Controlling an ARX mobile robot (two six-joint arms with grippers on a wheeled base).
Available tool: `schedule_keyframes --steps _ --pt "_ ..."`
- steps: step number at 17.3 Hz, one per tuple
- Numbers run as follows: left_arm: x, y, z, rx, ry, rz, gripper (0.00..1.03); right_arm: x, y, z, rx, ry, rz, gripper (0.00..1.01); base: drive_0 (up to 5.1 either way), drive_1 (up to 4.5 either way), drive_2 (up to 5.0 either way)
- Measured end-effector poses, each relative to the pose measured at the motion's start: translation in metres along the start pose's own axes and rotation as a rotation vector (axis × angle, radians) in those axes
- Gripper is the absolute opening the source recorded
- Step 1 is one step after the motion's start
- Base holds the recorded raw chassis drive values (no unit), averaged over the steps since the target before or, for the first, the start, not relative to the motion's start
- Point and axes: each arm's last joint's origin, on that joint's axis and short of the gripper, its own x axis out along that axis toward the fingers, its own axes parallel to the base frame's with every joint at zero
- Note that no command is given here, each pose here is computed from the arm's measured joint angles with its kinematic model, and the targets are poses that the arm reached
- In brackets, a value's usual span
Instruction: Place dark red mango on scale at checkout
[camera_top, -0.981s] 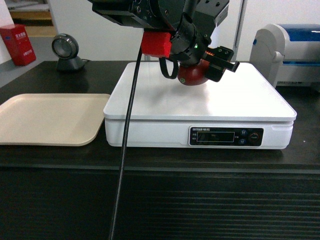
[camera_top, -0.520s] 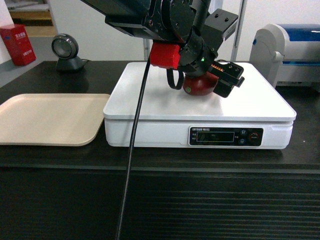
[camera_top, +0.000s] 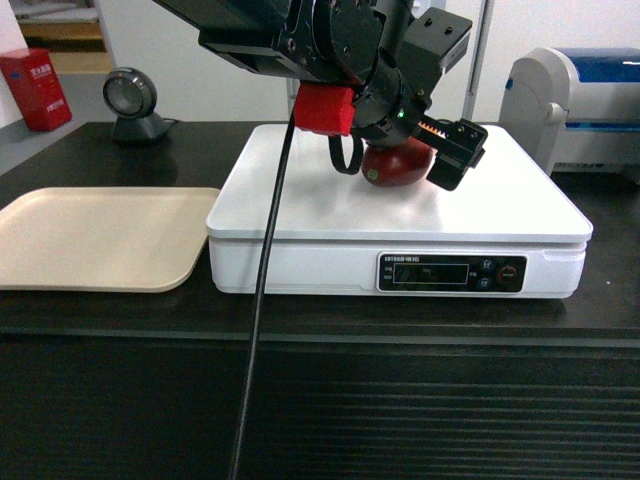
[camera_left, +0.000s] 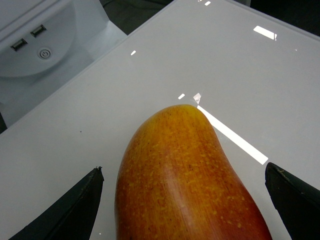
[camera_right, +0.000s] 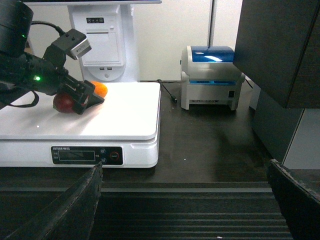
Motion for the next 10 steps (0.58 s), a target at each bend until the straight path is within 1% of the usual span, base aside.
schedule_keyframes --steps 2,3,4,5,6,7,8,10 --pt "-0.011 0.002 0.005 0.005 -0.024 0.009 0.98 0.000 0.000 0.000 0.000 0.000 0.000 0.98 0.0 0.00 0.0" --pt "-0.039 0.005 0.023 0.020 -0.103 0.027 0.98 0.000 0.000 0.000 0.000 0.000 0.000 0.98 0.0 0.00 0.0" --pt "-0.062 0.006 0.035 0.022 -0.159 0.037 0.98 0.000 0.000 0.000 0.000 0.000 0.000 0.98 0.0 0.00 0.0" --pt "-0.083 0.006 0.043 0.025 -0.197 0.036 0.98 0.000 0.000 0.000 0.000 0.000 0.000 0.98 0.0 0.00 0.0" --pt "-0.102 0.005 0.048 0.026 -0.236 0.042 0.98 0.000 0.000 0.000 0.000 0.000 0.000 0.98 0.0 0.00 0.0" --pt "-0.120 0.005 0.048 0.022 -0.263 0.049 0.98 0.000 0.000 0.000 0.000 0.000 0.000 0.98 0.0 0.00 0.0" --pt "-0.136 0.005 0.045 0.012 -0.286 0.054 0.98 0.000 0.000 0.000 0.000 0.000 0.000 0.98 0.0 0.00 0.0" --pt "-0.170 0.009 0.033 -0.018 -0.345 0.088 0.98 0.000 0.000 0.000 0.000 0.000 0.000 0.98 0.0 0.00 0.0"
